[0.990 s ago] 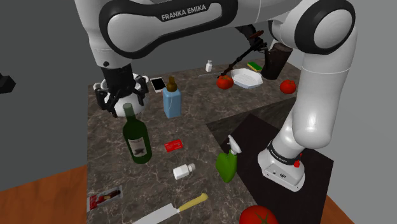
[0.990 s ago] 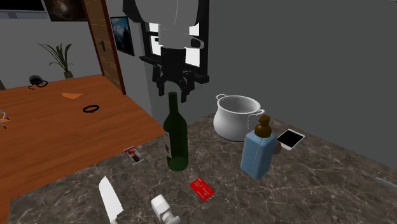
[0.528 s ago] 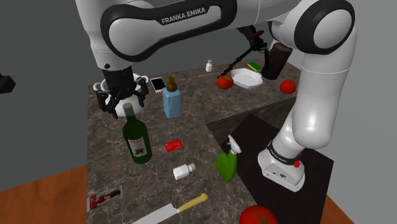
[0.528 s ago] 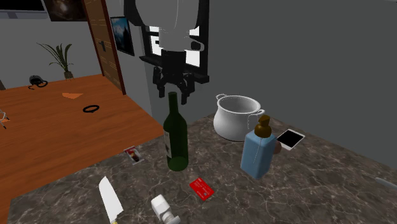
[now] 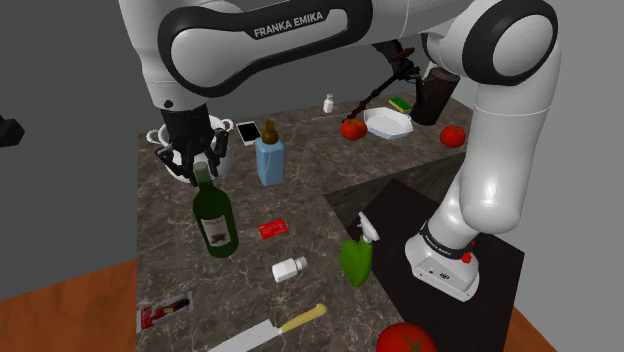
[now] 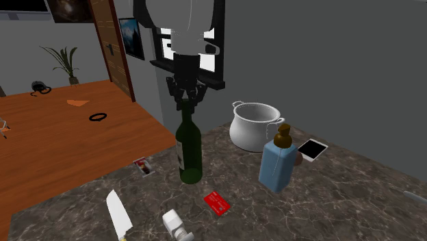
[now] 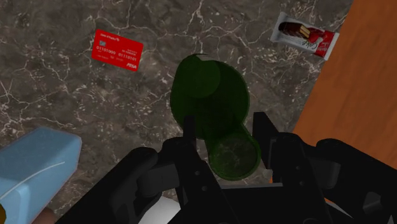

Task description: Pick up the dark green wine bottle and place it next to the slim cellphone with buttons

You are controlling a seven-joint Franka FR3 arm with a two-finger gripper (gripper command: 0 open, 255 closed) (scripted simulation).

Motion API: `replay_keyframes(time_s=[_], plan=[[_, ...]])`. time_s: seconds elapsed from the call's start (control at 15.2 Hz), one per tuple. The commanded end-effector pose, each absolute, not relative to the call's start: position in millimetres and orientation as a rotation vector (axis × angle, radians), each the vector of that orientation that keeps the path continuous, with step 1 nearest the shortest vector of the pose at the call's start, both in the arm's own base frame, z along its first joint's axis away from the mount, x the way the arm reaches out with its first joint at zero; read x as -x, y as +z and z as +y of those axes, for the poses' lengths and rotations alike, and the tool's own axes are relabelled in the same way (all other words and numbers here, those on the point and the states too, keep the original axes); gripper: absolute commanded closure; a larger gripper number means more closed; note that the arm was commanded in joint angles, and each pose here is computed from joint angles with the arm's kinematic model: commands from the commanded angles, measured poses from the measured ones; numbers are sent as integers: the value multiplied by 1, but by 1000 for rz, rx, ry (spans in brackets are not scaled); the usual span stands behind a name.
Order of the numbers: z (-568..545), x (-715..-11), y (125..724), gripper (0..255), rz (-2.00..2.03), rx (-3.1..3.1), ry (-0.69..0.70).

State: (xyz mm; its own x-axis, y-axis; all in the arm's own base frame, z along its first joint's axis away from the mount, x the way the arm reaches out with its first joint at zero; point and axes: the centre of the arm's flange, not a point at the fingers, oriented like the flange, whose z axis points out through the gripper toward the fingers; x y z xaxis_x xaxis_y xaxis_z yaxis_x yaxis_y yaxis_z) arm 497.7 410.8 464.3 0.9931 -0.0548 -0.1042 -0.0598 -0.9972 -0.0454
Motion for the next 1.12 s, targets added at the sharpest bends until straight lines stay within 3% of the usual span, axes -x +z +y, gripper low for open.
replay_keyframes(time_s=[0.0, 1.06], plan=[[411, -498, 464, 255, 89, 3088, 160], [411, -498, 538, 255, 89, 3088, 160]])
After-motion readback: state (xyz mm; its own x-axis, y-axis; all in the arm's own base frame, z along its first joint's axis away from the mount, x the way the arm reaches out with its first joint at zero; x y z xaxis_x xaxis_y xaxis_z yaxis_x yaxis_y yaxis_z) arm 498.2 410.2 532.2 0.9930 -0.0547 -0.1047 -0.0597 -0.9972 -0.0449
